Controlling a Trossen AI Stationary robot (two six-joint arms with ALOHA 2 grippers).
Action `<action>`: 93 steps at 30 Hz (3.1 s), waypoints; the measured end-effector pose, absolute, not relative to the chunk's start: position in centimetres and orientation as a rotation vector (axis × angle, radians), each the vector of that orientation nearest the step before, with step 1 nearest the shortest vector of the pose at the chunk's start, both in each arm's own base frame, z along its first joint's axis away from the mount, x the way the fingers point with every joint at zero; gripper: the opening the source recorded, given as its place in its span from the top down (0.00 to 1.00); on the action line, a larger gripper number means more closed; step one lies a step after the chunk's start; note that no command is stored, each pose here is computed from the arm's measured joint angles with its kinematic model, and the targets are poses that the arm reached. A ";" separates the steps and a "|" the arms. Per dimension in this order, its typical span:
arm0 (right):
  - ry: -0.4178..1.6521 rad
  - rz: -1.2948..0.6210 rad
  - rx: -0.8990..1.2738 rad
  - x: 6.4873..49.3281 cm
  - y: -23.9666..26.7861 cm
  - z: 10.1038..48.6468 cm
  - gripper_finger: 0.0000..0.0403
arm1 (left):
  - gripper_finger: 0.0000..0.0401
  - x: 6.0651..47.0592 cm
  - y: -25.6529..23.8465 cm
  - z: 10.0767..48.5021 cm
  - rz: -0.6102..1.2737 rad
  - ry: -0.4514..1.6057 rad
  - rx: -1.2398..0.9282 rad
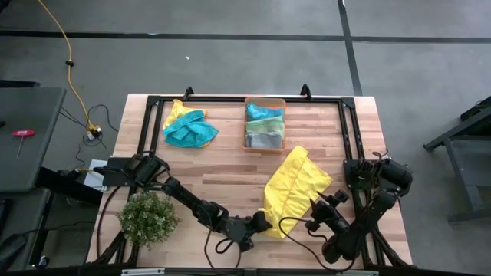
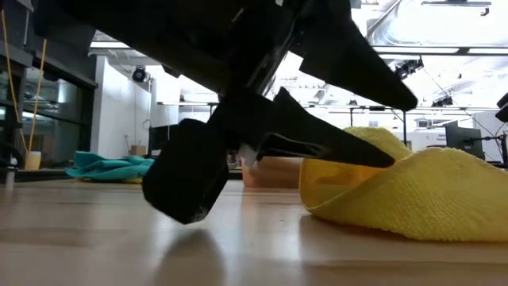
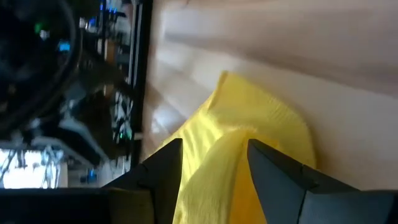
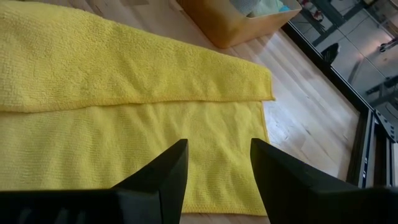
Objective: Fold microfiber towels
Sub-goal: Fold the right yellow microfiber cloth
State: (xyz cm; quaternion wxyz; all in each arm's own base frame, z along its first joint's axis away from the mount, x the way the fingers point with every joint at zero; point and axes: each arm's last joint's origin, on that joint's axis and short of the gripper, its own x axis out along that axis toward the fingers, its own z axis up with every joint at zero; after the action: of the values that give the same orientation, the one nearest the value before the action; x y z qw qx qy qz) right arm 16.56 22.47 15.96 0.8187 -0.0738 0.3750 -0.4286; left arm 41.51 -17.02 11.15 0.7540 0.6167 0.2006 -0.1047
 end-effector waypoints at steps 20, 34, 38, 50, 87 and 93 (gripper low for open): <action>0.795 -0.912 -0.158 16.6 22.5 16.0 0.59 | 0.57 42.3 -15.7 11.6 -0.228 0.391 1.462; 0.793 -0.910 -0.157 16.6 22.5 16.0 0.59 | 0.57 42.7 -14.6 11.5 -0.230 0.404 1.394; 0.793 -0.910 -0.157 16.6 22.5 16.0 0.59 | 0.57 42.2 -15.2 11.2 -0.239 0.449 1.453; 0.791 -0.905 -0.142 16.6 22.6 15.9 0.59 | 0.57 41.7 -15.7 10.7 -0.259 0.518 1.535; 0.767 -0.893 -0.148 16.7 22.6 15.9 0.59 | 0.57 43.1 -14.5 12.1 -0.278 0.297 1.514; 0.767 -0.893 -0.147 16.7 22.6 15.9 0.59 | 0.57 43.1 -14.6 12.0 -0.296 0.287 1.534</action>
State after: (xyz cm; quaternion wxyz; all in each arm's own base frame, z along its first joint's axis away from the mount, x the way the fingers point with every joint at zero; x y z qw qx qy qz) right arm 16.73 22.58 15.90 0.8292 -0.0691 0.3615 -0.4208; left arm 43.05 -14.57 12.04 0.7007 0.6890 0.1291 -0.1329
